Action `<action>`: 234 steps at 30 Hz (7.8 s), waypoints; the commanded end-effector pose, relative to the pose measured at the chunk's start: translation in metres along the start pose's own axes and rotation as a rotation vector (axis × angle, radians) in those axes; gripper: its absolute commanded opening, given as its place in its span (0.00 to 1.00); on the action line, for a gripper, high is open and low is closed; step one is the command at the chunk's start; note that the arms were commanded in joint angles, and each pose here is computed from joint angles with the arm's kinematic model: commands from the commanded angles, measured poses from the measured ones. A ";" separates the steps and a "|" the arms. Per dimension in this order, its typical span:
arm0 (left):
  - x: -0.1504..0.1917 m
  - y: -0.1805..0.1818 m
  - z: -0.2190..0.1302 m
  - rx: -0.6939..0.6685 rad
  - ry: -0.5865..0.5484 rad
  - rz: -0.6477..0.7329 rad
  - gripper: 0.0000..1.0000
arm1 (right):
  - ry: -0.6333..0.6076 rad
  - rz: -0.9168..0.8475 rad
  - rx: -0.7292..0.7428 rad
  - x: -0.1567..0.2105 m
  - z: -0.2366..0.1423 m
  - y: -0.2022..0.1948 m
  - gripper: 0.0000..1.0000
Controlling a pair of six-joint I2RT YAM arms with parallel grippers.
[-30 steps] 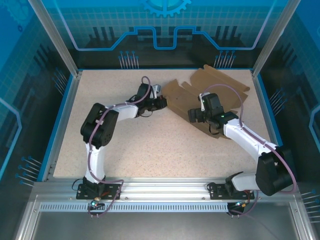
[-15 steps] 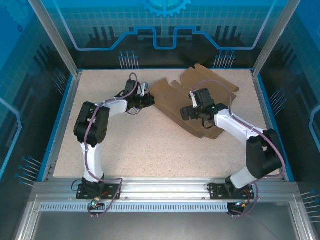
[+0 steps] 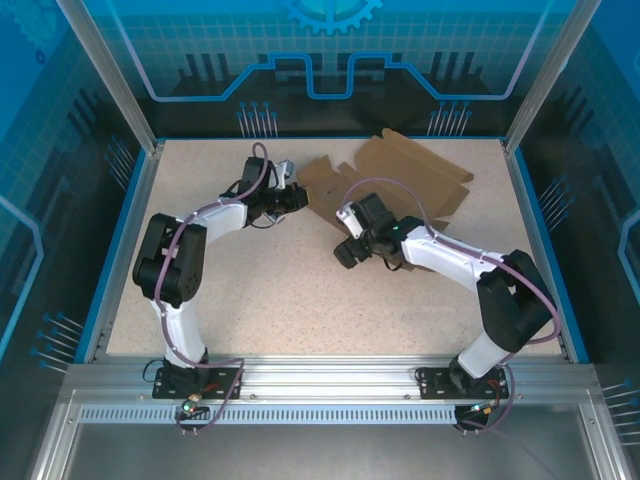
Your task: Fold the paper box
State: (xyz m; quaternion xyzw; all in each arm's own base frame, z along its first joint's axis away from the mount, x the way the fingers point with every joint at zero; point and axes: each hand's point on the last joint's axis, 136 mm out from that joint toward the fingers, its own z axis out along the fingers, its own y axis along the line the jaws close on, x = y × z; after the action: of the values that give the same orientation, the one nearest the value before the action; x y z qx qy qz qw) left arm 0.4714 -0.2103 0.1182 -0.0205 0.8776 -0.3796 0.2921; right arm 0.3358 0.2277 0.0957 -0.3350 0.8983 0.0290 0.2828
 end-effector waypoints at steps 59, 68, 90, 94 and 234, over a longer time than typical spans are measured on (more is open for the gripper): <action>0.022 -0.224 -0.166 0.209 -0.449 0.656 0.88 | -0.721 0.741 -0.079 -0.150 -0.278 -0.094 0.01; 0.065 -0.263 -0.147 0.125 -0.437 1.020 0.95 | -0.823 0.863 -0.153 -0.165 -0.290 -0.092 0.01; 0.020 -0.282 -0.119 -0.313 -0.787 1.321 0.82 | -0.801 0.948 -0.194 -0.164 -0.273 -0.087 0.01; 0.024 -0.287 -0.118 -0.272 -0.797 1.334 0.68 | -0.790 0.964 -0.195 -0.161 -0.266 -0.090 0.01; -0.063 -0.176 -0.328 -0.248 -0.748 0.880 0.93 | -0.676 -0.279 -0.085 -0.171 -0.374 -0.083 0.00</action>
State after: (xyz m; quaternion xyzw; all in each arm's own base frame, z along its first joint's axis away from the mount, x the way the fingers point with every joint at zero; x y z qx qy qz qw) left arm 0.3024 -0.1194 0.4633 0.2415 0.6508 -0.0489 0.7182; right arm 0.3150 0.1759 0.5041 -0.4589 0.6936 0.1078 0.5447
